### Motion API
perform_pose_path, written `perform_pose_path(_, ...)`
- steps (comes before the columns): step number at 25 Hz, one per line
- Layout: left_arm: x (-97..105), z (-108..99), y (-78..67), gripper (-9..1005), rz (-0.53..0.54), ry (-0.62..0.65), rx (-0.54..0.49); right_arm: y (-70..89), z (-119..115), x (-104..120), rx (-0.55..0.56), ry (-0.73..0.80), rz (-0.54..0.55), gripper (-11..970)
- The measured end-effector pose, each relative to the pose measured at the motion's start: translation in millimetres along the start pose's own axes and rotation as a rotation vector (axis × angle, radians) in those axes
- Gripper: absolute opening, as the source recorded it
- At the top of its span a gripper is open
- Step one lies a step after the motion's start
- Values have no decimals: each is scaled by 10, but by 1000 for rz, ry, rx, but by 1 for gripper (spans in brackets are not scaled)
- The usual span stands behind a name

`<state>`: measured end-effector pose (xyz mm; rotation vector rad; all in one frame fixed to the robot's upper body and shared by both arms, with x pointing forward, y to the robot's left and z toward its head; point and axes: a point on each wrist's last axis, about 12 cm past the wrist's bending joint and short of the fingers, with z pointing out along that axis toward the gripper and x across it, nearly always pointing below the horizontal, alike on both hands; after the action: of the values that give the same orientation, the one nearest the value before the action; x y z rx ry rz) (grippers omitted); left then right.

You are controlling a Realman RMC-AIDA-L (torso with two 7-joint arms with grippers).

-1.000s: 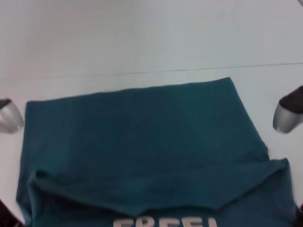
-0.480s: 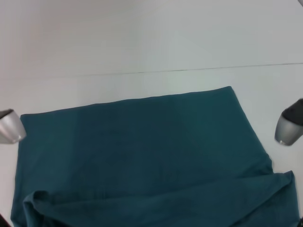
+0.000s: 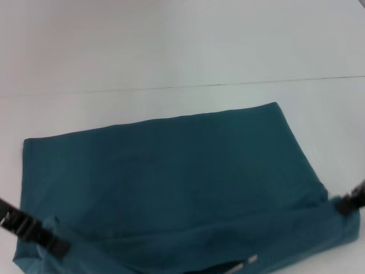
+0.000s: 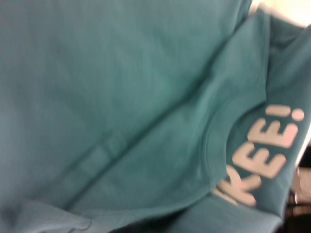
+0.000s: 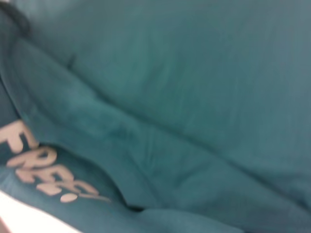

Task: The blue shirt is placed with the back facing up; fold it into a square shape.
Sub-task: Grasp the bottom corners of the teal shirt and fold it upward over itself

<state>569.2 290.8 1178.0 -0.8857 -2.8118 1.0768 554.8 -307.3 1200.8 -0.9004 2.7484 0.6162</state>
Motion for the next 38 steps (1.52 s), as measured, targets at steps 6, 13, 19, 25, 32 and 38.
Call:
perform_pose_path(6, -115, -175, 117, 127, -11, -208, -95, -160, -188, -163, 69, -200, 14, 101)
perform_pose_path(13, -343, -235, 286, 134, -14, -415, -254, -281, -110, -475, 179, -391, 47, 109)
perform_pose_path(19, -473, -202, 456, 139, -37, -535, -372, -349, 110, -716, 213, -494, 89, 115)
perform_pose_path(25, -535, -143, 563, 145, -42, -582, -459, -437, 323, -893, 251, -548, 129, 122)
perform_pose_path(32, -616, -81, 643, 151, -31, -614, -550, -490, 557, -997, 301, -548, 135, 130)
perform_pose_path(38, -685, 21, 663, 157, -18, -626, -590, -502, 686, -1049, 345, -563, 134, 137)
